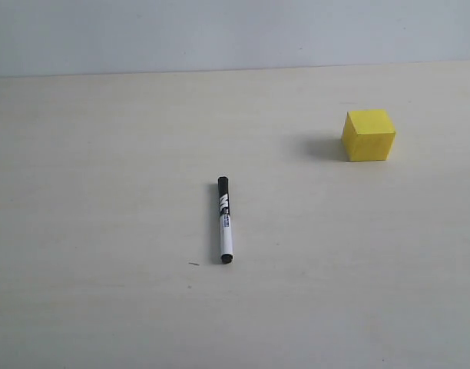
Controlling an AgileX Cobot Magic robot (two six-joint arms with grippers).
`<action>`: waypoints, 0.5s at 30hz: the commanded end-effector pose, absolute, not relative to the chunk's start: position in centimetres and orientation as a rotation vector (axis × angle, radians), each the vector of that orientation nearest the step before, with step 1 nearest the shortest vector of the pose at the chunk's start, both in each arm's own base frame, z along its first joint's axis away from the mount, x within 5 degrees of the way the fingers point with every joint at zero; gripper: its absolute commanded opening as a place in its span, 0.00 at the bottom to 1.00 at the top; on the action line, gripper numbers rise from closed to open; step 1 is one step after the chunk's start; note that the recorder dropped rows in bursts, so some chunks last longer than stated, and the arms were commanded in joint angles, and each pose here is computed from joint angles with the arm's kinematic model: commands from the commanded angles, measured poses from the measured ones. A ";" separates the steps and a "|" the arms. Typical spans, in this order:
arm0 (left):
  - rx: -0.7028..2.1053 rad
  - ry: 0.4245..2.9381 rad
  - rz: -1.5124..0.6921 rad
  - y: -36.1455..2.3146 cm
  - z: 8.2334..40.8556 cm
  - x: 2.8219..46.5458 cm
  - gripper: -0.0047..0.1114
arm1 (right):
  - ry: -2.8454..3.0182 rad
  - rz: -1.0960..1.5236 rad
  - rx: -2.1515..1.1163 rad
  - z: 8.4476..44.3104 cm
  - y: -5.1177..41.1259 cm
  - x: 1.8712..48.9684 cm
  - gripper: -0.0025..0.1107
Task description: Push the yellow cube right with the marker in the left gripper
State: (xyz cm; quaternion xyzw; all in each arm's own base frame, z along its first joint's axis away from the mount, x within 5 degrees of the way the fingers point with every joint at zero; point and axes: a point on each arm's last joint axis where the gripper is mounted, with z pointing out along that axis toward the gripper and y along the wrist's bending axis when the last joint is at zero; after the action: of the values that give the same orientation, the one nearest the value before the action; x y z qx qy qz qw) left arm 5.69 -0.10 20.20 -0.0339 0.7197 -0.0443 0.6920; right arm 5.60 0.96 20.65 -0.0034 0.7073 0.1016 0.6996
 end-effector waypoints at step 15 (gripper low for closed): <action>-0.109 1.618 -0.065 0.1 20.1 5.6 0.04 | 1.570 0.223 -0.010 20.6 0.9 5.6 0.02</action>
State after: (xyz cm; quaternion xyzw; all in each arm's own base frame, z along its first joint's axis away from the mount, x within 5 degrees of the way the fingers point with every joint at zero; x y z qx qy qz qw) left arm 5.68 0.13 20.06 -0.0470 0.7243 -0.0286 0.6873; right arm 5.60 0.96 20.65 -0.0034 0.7073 0.1016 0.6996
